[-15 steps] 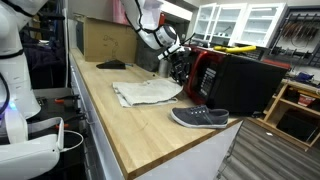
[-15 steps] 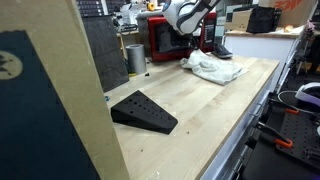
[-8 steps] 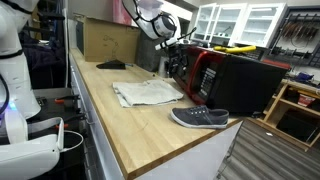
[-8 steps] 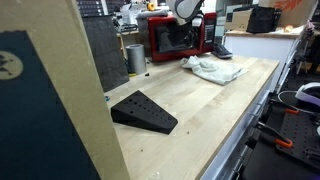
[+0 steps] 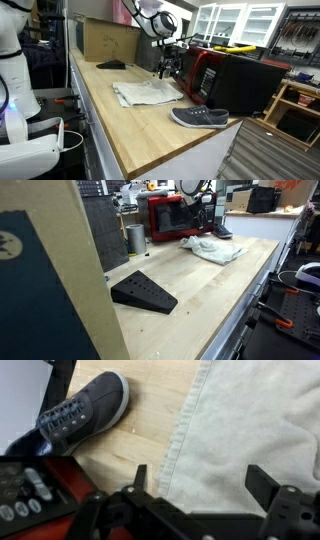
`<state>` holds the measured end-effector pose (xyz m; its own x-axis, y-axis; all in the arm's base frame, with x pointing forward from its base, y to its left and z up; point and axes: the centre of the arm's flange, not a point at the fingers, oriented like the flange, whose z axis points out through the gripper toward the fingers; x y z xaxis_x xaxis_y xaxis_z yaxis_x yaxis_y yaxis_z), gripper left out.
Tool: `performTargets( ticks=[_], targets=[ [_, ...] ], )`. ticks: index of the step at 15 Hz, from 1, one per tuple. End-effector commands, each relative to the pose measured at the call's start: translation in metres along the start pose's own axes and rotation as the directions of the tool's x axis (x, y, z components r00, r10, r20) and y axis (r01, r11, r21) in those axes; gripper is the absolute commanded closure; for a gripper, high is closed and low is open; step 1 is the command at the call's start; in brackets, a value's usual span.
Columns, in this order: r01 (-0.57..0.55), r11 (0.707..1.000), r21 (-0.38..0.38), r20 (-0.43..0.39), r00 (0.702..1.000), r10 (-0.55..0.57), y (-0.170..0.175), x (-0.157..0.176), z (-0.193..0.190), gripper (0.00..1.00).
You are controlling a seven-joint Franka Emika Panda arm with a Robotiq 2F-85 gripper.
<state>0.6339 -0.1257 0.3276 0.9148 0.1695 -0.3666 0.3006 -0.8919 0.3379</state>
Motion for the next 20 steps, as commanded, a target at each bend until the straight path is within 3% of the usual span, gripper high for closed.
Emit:
performTargets(
  ticks=[1, 7, 15, 20],
  targets=[
    [0.031, 0.993, 0.115, 0.023, 0.999, -0.034, 0.009, -0.044, 0.008, 0.0],
    [0.061, 0.972, 0.227, 0.002, 0.998, -0.064, 0.008, -0.089, 0.017, 0.0],
    [0.121, 0.964, 0.235, 0.07, 0.987, -0.141, -0.052, -0.115, 0.043, 0.0],
    [0.152, 0.96, 0.234, 0.12, 0.976, -0.184, -0.072, -0.121, 0.059, 0.0]
  ],
)
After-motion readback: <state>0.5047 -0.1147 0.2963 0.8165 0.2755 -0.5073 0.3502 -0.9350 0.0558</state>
